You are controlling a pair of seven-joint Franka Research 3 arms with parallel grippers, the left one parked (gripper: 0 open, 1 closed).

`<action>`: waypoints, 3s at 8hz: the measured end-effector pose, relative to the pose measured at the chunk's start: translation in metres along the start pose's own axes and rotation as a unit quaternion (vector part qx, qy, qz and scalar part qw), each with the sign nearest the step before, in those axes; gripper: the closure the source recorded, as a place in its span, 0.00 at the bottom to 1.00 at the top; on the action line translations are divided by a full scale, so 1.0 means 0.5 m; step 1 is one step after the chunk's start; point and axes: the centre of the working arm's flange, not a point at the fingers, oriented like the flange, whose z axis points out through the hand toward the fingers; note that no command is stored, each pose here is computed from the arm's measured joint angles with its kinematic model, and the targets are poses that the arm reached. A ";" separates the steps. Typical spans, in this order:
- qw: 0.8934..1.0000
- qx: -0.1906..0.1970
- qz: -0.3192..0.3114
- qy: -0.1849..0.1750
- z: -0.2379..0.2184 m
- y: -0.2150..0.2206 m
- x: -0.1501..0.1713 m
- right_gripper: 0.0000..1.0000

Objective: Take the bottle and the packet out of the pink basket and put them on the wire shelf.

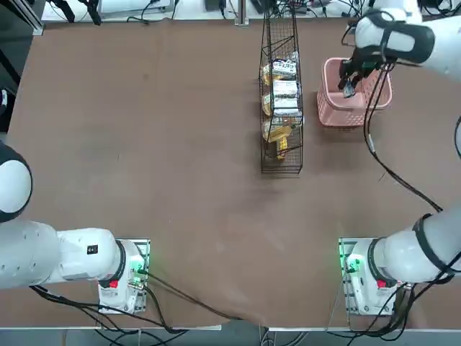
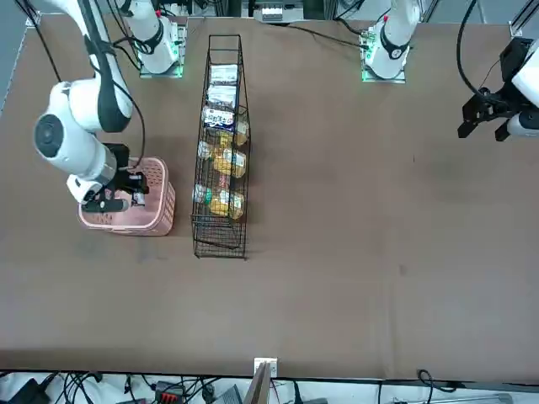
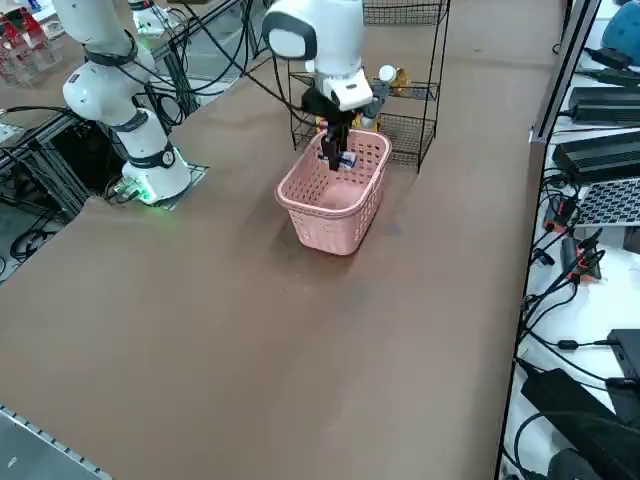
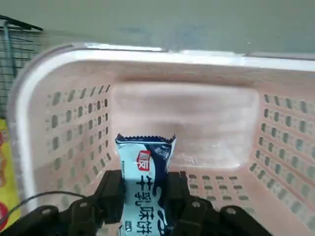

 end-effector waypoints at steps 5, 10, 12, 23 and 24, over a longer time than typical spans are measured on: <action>1.000 -0.006 -0.028 -0.009 -0.207 -0.014 0.009 0.56; 0.992 -0.005 -0.124 0.014 -0.423 -0.097 -0.011 0.56; 0.986 -0.003 -0.164 0.034 -0.487 -0.170 -0.029 0.56; 0.841 -0.046 -0.531 0.097 -0.546 -0.468 -0.088 0.56; 0.826 -0.059 -0.553 0.096 -0.533 -0.500 -0.092 0.56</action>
